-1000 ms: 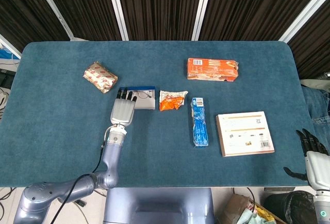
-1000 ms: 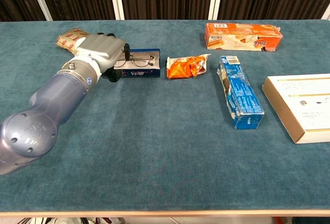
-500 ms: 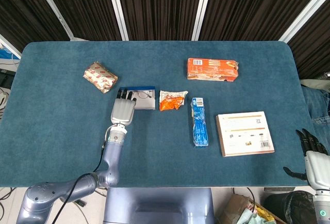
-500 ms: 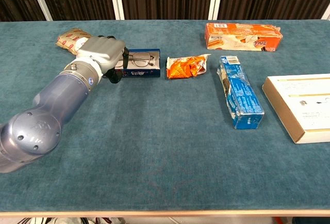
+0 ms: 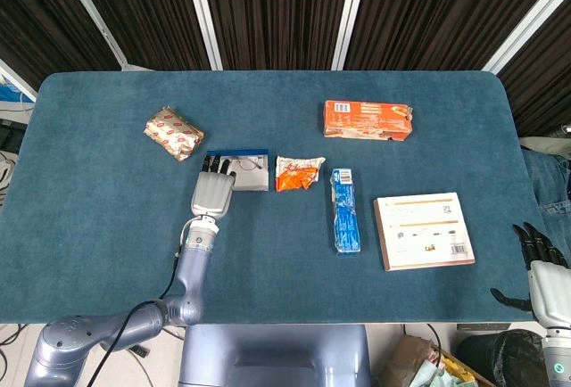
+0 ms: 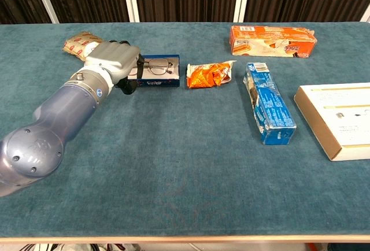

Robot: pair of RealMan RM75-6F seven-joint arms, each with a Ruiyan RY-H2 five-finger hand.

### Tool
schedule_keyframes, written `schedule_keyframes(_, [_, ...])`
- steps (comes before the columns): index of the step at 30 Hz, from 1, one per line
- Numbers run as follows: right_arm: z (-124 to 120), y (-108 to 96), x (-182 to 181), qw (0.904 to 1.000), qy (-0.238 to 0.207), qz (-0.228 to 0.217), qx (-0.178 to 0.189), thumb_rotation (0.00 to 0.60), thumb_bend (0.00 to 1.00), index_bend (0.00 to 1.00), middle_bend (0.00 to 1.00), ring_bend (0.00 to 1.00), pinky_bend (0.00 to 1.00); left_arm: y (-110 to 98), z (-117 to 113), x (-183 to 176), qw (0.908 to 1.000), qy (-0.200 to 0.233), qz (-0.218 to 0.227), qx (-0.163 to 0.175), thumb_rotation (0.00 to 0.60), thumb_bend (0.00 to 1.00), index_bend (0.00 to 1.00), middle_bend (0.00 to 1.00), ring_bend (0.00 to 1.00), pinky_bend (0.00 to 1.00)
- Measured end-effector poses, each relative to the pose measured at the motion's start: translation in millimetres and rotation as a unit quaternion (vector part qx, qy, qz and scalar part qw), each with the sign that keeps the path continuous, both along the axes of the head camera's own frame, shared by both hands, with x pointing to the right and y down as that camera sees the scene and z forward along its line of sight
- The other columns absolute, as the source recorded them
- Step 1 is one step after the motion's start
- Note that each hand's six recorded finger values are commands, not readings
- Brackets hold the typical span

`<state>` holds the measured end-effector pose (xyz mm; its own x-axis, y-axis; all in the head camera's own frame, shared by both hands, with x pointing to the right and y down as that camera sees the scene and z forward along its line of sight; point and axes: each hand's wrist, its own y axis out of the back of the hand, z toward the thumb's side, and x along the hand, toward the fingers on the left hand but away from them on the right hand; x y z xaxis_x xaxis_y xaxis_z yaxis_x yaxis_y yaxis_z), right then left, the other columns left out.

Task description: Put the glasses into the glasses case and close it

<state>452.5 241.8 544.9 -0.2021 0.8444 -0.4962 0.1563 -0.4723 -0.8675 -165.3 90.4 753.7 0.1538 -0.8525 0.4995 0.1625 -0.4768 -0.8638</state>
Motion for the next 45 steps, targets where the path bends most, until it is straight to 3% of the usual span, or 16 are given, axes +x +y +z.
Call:
schedule_keyframes(25, [-0.5,-0.7,0.5,1.0,-0.001,0.003,0.001,0.6,0.2,0.0,0.0,0.08,0.16,0.2,-5.5,-4.7,0.9998,0.02,-0.003,0.002,0.6,0.49,0.57,0.23,0.05,0.1])
schedule_keyframes(45, [-0.1,-0.4,-0.2,1.0,-0.005,0.006,-0.001,0.6,0.2,0.0,0.0,0.08,0.16,16.9,-50.8,-50.6,0.9993,0.03,0.012,-0.019,0.6,0.49,0.57,0.23,0.05,0.1])
